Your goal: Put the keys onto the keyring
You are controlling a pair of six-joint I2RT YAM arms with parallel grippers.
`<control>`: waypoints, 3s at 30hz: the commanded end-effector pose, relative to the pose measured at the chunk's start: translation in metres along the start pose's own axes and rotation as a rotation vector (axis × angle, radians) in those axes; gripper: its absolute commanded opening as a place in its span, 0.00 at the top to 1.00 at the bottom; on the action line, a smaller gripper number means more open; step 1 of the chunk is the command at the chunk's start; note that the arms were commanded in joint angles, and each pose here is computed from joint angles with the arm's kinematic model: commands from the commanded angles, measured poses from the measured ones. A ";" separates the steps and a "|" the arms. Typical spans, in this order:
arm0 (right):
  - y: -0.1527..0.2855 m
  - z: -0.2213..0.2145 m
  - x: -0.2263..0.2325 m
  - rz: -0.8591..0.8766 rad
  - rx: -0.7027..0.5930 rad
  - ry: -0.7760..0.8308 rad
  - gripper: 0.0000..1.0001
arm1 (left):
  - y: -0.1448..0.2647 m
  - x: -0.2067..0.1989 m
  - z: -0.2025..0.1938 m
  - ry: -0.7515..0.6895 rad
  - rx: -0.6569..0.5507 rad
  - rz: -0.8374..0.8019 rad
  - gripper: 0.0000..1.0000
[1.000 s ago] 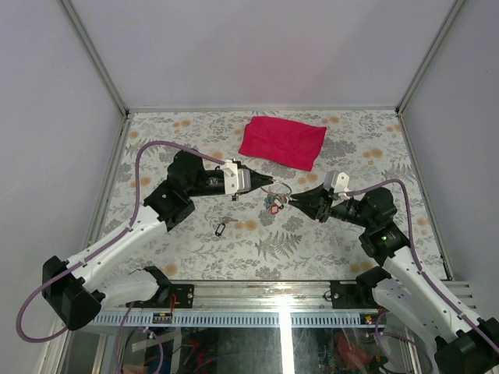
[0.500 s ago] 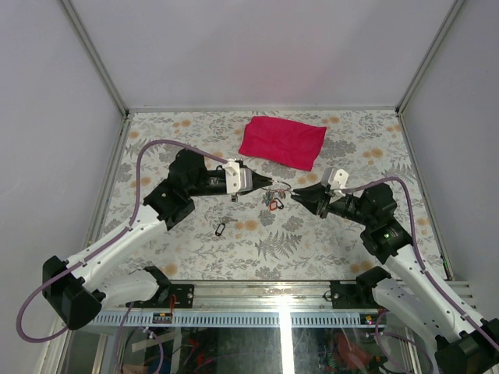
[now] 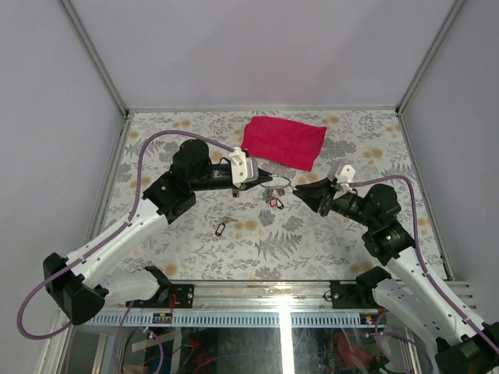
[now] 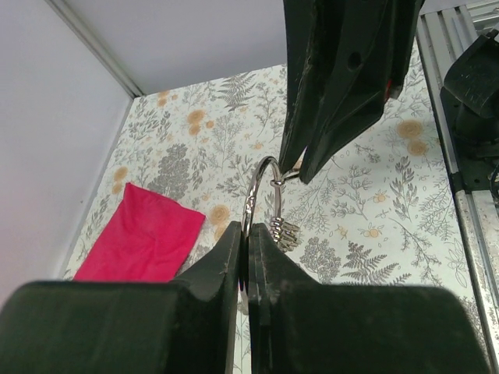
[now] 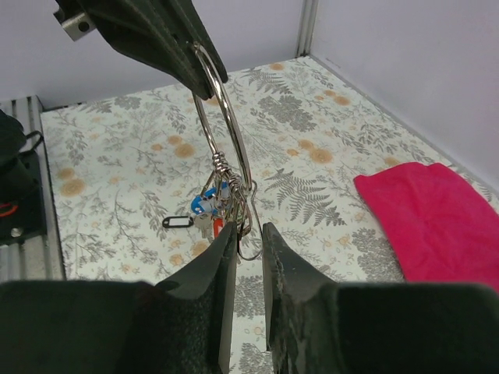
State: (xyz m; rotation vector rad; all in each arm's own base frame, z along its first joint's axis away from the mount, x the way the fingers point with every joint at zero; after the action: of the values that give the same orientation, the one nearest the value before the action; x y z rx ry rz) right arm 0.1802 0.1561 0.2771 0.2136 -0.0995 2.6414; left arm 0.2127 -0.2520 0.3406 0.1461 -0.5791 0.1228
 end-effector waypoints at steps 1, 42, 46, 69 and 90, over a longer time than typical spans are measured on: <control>0.005 0.022 0.012 0.003 -0.074 -0.083 0.92 | 0.012 0.005 0.013 -0.020 0.013 0.073 1.00; 0.006 -0.003 -0.028 -0.458 0.064 -0.420 0.49 | 0.050 -0.039 0.011 0.087 0.085 0.077 1.00; 0.009 0.002 -0.027 -0.396 -0.025 -0.272 0.51 | 0.047 -0.037 0.004 0.126 0.118 0.106 1.00; -0.002 -0.019 -0.022 -0.160 -0.090 0.014 0.48 | 0.039 -0.017 -0.001 0.217 0.174 0.220 1.00; -0.051 -0.031 0.012 -0.082 -0.264 0.295 0.53 | 0.038 0.011 0.020 0.241 0.180 0.318 1.00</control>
State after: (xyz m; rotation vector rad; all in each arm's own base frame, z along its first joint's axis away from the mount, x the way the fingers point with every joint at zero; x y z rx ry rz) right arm 0.1803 0.2118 0.2232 -0.1435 -0.1008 2.6271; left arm 0.2048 -0.2146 0.3347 0.3060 -0.3041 0.4629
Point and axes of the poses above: each gripper's point midway between its finger pads, its own y axis back along the fingers, its own x axis along the line the jaws close on, z = x × y, the point moved 7 cm from there along y, back along the fingers, and after that the axes turned 14 degrees about -y, right-handed, at the moved point
